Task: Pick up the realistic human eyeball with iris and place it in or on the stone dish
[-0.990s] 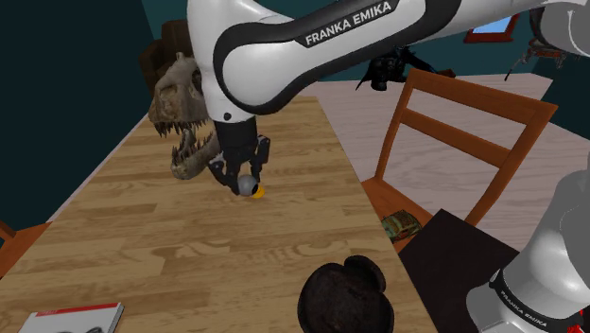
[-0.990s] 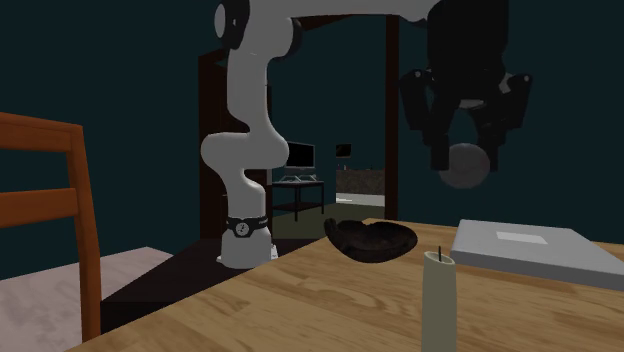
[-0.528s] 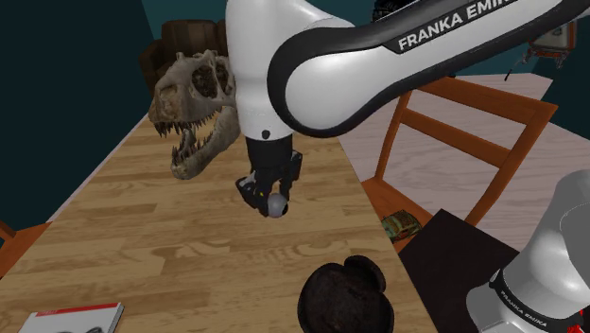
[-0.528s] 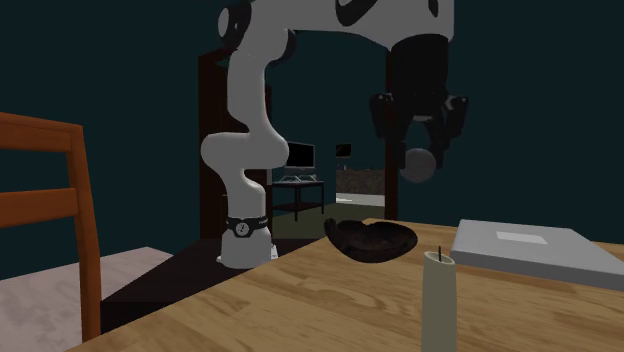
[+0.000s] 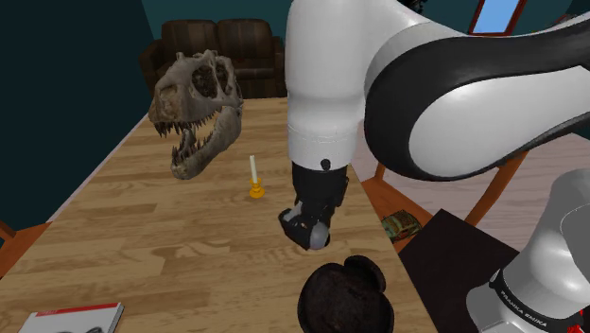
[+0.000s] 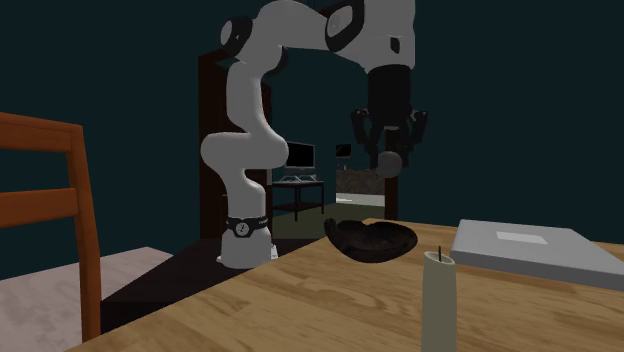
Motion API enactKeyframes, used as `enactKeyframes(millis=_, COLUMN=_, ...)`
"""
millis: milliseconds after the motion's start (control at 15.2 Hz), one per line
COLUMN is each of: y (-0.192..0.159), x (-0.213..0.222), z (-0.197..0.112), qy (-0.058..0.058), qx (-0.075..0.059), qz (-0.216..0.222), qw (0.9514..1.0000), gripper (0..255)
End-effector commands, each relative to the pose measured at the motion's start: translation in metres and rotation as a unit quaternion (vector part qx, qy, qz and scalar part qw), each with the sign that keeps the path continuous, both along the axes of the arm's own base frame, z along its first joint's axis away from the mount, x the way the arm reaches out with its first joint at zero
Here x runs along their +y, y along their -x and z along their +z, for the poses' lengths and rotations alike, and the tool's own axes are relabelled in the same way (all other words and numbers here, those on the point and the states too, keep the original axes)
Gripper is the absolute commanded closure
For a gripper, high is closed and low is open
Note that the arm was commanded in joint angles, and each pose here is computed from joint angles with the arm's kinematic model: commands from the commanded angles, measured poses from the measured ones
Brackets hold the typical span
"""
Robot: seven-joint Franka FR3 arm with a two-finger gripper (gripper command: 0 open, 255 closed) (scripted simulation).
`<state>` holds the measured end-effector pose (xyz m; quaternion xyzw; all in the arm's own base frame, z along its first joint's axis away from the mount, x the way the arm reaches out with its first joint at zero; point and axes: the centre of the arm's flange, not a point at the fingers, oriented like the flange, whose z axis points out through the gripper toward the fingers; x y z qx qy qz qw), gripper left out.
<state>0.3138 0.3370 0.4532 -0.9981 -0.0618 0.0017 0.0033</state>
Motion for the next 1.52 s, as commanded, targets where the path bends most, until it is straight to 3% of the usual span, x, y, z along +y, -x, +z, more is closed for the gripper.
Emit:
enactKeyframes(millis=0, y=0.026, x=-0.004, z=0.002, qy=0.000, qx=0.000, qz=-0.001, qw=1.0000, gripper=255)
enactKeyframes(millis=264, y=0.084, x=-0.011, z=0.003, qy=0.000, qx=0.000, qz=-0.001, qw=1.0000, gripper=255)
enactKeyframes(millis=1254, y=0.084, x=-0.011, z=-0.076, qy=0.000, qx=0.000, qz=-0.001, qw=1.0000, gripper=255)
enactKeyframes(millis=1452, y=0.084, x=-0.011, z=-0.076, qy=0.000, qx=0.000, qz=-0.001, qw=1.0000, gripper=255)
